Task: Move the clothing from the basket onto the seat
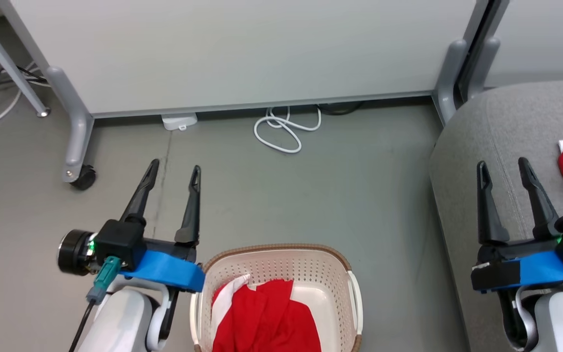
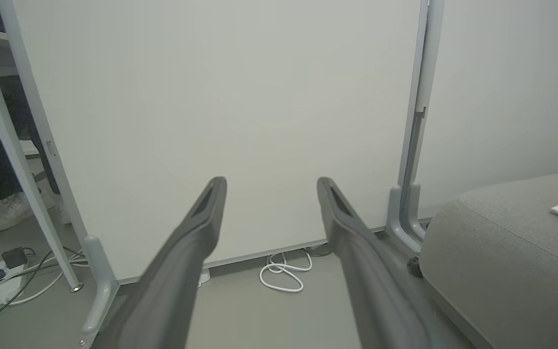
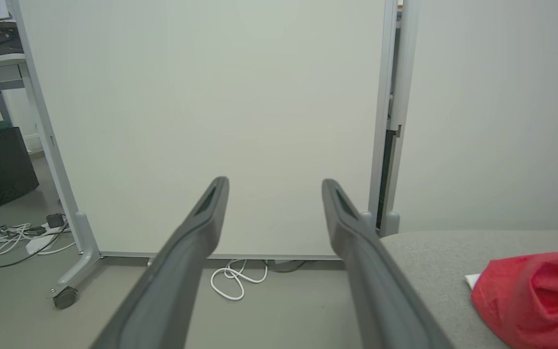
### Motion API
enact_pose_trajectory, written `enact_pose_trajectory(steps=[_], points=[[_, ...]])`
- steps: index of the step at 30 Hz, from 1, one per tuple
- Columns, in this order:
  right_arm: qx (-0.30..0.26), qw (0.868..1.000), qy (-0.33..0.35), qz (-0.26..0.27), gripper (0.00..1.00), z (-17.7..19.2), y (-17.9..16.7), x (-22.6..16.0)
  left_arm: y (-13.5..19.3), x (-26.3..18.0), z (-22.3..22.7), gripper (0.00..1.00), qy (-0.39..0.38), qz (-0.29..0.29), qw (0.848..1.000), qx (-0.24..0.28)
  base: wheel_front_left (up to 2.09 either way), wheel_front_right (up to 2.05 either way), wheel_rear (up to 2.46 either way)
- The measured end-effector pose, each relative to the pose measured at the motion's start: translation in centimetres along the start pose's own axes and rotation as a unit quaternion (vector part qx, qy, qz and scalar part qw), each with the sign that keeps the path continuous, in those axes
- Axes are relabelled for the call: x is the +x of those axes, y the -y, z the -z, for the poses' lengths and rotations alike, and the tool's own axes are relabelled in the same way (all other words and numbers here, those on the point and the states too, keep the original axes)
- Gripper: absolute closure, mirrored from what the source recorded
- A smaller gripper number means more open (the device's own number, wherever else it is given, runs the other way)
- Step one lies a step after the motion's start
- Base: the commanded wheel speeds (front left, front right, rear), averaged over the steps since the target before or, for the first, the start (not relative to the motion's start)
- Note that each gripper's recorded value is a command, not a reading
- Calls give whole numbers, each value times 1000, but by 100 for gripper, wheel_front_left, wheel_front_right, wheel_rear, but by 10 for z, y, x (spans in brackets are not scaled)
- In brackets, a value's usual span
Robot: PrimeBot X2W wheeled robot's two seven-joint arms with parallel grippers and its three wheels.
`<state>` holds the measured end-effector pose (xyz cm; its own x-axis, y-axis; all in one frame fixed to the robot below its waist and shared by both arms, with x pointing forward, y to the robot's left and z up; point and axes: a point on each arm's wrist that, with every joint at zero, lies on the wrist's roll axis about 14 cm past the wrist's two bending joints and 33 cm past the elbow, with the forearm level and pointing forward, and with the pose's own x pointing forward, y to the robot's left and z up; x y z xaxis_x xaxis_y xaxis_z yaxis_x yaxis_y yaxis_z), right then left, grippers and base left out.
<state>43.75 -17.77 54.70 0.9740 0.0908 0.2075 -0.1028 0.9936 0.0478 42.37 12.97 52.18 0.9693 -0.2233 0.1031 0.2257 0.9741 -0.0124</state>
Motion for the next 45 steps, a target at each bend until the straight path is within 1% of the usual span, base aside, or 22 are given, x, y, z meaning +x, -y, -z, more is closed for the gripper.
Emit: enact_pose_trajectory(steps=[6,12,17,32,45], points=[[7,1000,7,-15,0,-7,-17,-10,-22,-25,-5,0,5,-46,999,1,0,0,0],[8,1000,-2,-25,0,-4,-26,-25,-28,-49,1,0,-4,-68,998,-3,0,0,0],[10,1000,-9,-25,0,-1,-28,-35,-31,-58,-3,0,3,-80,997,-5,0,0,0],[0,1000,-6,-4,0,-6,-15,-51,-40,-69,-10,0,17,-102,995,-6,0,0,0],[5,1000,-5,-4,0,-7,-16,-53,-39,-71,-13,0,21,-103,994,-4,0,0,0]])
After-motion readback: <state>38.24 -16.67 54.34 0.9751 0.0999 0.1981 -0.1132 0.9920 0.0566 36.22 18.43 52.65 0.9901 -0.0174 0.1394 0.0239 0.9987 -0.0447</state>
